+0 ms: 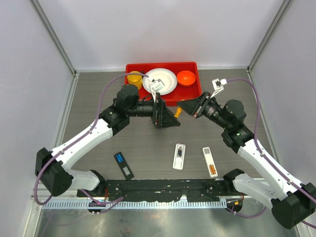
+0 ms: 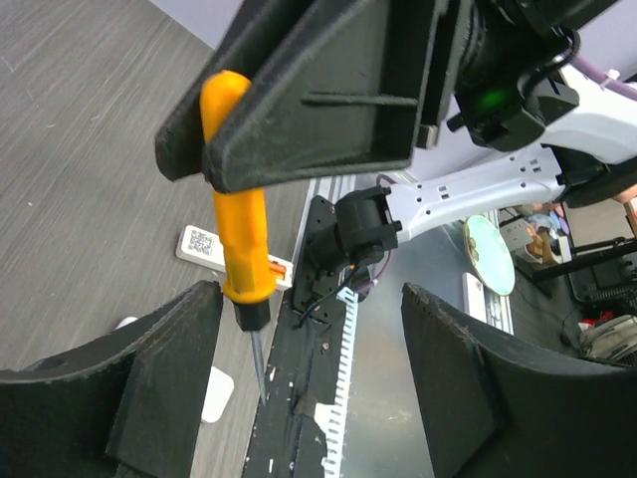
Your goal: Unload the batteries from the remote control
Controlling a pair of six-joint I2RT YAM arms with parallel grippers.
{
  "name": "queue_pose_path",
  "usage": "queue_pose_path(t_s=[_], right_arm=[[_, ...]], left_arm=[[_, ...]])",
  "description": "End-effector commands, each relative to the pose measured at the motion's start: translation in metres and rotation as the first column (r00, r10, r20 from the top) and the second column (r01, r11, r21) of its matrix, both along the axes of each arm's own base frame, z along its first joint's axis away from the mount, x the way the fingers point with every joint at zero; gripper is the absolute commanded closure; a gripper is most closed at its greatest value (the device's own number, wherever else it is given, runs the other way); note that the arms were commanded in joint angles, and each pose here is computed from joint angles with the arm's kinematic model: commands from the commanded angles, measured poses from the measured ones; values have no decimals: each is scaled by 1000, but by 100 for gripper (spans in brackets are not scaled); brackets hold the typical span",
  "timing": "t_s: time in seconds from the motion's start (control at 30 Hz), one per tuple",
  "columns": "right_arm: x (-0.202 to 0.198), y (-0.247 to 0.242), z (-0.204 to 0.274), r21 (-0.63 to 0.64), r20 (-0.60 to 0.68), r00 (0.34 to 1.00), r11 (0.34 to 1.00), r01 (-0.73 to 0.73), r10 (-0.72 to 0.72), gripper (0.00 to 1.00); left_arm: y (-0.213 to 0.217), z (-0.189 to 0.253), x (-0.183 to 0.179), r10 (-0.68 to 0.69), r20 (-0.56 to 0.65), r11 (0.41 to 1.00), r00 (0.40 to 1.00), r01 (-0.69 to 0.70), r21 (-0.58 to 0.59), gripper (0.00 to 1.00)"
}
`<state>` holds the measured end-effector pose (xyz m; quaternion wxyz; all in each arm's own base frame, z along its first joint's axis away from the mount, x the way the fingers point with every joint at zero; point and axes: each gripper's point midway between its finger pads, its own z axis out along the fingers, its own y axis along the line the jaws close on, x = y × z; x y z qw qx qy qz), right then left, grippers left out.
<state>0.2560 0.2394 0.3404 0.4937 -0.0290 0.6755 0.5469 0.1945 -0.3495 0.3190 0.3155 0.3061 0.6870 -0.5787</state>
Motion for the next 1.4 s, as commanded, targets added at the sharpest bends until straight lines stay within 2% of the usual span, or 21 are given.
queue_pose_path(t_s=[0.0, 0.07, 0.13, 0.17, 0.27, 0.37, 0.43, 0.47, 0.5, 0.57, 0.6, 0.63, 0.7, 0.77, 0.8, 0.87, 0.9, 1.03, 1.13, 1.27, 1.37], right_arm=[[-4, -7, 34, 48, 64, 997, 999, 27, -30, 99], [-4, -7, 32, 46, 59, 998, 998, 31, -34, 99], [-4, -8, 32, 44, 54, 998, 998, 38, -40, 99], [-4, -9, 33, 47, 55, 998, 998, 39, -41, 99], [-4, -10, 33, 44, 53, 997, 998, 50, -52, 99], [0, -12, 28, 25, 40, 997, 997, 69, -70, 97], [7, -12, 18, -13, 16, 997, 997, 79, -79, 86], [6, -11, 15, -21, 10, 997, 997, 72, -72, 77], [7, -11, 11, -27, -2, 998, 997, 68, -68, 57], [10, -12, 4, -37, -16, 997, 997, 71, -72, 36], [13, -14, -2, -45, -37, 996, 995, 84, -85, 19], [17, -19, -7, -51, -55, 993, 993, 104, -107, 13], [18, -21, -15, -49, -78, 992, 995, 92, -96, 6], [22, -28, -24, -24, -109, 989, 995, 93, -95, 5], [18, -25, -15, 9, -73, 996, 999, 53, -52, 4], [17, -28, -15, 59, -83, 996, 998, 30, -25, 3], [15, -26, -4, 88, -31, 1000, 996, 6, -3, 3], [3, -15, 7, 111, 24, 993, 987, -116, 114, 3], [-2, -9, 16, 128, 57, 984, 977, -173, 167, 7], [-6, 1, 27, 125, 88, 974, 968, -218, 209, 21], [-15, 16, 32, 121, 109, 961, 956, -268, 255, 26]], left_arm=[[-13, 13, 17, 10, 28, 999, 1000, -9, -33, 28], [-17, 15, 19, 1, 22, 999, 1000, 0, -46, 33], [-20, 14, 20, -10, 12, 999, 1000, 11, -51, 50], [-21, 15, 20, -13, 12, 998, 1000, 13, -54, 69], [-21, 9, 23, -6, 1, 999, 1000, 6, -38, 100], [-20, 5, 25, 18, -5, 1000, 1000, -18, -25, 100], [-16, 0, 32, 53, -20, 999, 998, -54, -9, 100], [-14, -6, 35, 70, -39, 998, 997, -70, 1, 100], [-10, -8, 41, 90, -64, 996, 994, -90, 2, 100], [-3, -16, 47, 115, -101, 993, 988, -114, 16, 100], [4, -19, 54, 140, -121, 990, 983, -138, 22, 100], [8, -26, 56, 154, -136, 988, 979, -151, 33, 100], [20, -26, 62, 184, -147, 983, 972, -182, 29, 100], [29, -27, 63, 201, -169, 979, 965, -201, 19, 100], [34, -25, 63, 191, -178, 981, 965, -193, 5, 100], [39, -20, 60, 167, -188, 983, 968, -177, -37, 100], [42, -13, 53, 128, -183, 988, 975, -141, -63, 100], [42, 6, 33, 10, -141, 989, 990, -31, -146, 100], [42, 17, 23, -50, -131, 982, 990, 25, -186, 100], [39, 23, 12, -93, -118, 977, 989, 68, -202, 100], [33, 26, 3, -129, -108, 974, 986, 105, -202, 100]])
